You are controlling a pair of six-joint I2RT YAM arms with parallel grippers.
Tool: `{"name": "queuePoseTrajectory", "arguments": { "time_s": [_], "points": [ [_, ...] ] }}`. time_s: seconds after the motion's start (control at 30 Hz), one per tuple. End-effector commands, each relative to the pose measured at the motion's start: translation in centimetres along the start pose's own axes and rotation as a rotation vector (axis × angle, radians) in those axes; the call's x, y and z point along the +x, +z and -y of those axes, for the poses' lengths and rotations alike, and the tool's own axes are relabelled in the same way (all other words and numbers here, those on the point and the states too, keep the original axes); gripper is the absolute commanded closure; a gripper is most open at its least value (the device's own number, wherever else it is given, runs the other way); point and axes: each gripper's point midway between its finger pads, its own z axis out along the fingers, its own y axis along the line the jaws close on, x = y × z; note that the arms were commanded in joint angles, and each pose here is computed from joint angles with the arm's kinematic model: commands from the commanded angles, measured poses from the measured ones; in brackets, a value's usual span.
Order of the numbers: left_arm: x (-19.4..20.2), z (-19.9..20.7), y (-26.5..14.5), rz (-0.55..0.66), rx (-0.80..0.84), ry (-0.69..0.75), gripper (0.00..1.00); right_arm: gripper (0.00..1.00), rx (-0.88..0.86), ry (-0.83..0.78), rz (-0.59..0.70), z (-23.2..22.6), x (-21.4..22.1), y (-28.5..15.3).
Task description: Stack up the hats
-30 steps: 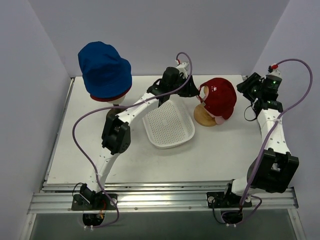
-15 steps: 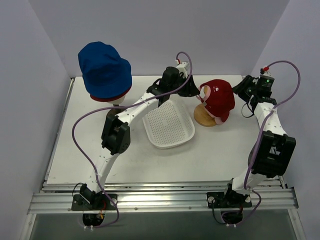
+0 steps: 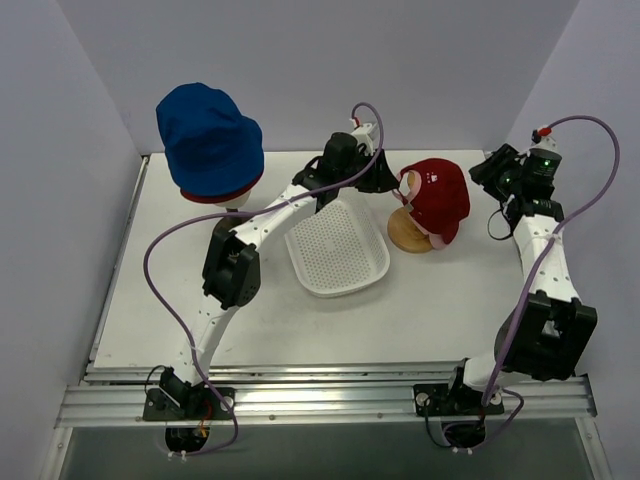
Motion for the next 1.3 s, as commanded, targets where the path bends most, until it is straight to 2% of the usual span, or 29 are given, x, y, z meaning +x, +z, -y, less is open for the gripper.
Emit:
{"name": "queuePoseTrajectory", "arguments": {
  "time_s": [0.0, 0.2, 0.37, 0.47, 0.5, 0.6, 0.63, 0.77, 0.87, 0.9, 1.07, 1.27],
  "points": [
    [-4.9, 4.1, -2.5, 0.105, 0.09, 0.065, 0.52, 0.57, -0.041, -0.017, 0.074, -1.8, -1.5, -3.2],
    [-4.6, 5.0, -2.4, 0.094, 0.143, 0.064, 0.51, 0.58, -0.129, -0.049, 0.083, -3.2, -0.1, -5.0],
    [-4.5, 5.3, -2.3, 0.095, 0.156, 0.061, 0.53, 0.6, -0.13, -0.085, 0.023, -2.3, 2.1, -4.3],
    [-4.6, 5.2, -2.2, 0.096, 0.158, 0.063, 0.61, 0.62, -0.136, -0.089, -0.017, -1.9, 3.3, -3.5],
    [-4.6, 5.4, -2.2, 0.096, 0.162, 0.063, 0.61, 0.62, -0.142, -0.093, -0.024, -2.0, 3.5, -3.4],
    [-4.7, 5.3, -2.1, 0.096, 0.165, 0.059, 0.74, 0.63, -0.153, -0.117, -0.032, -2.9, 4.3, -3.1],
    [-4.6, 5.3, -2.1, 0.094, 0.164, 0.057, 0.81, 0.64, -0.152, -0.121, -0.036, -3.1, 4.5, -3.0],
    [-4.8, 5.3, -2.0, 0.099, 0.162, 0.053, 0.9, 0.66, -0.153, -0.129, -0.042, -3.5, 5.0, -2.7],
    [-5.0, 5.4, -2.1, 0.101, 0.162, 0.055, 0.96, 0.72, -0.134, -0.128, -0.035, -3.2, 5.0, -2.7],
    [-5.0, 5.4, -2.1, 0.102, 0.161, 0.054, 0.96, 0.76, -0.13, -0.126, -0.036, -3.0, 5.1, -2.7],
    [-5.1, 5.6, -2.2, 0.103, 0.161, 0.054, 0.96, 0.83, -0.113, -0.125, -0.031, -2.8, 5.1, -2.7],
    [-4.9, 5.4, -2.5, 0.104, 0.155, 0.057, 0.74, 0.94, -0.1, -0.124, -0.034, -2.8, 5.4, -2.4]
  ]
}}
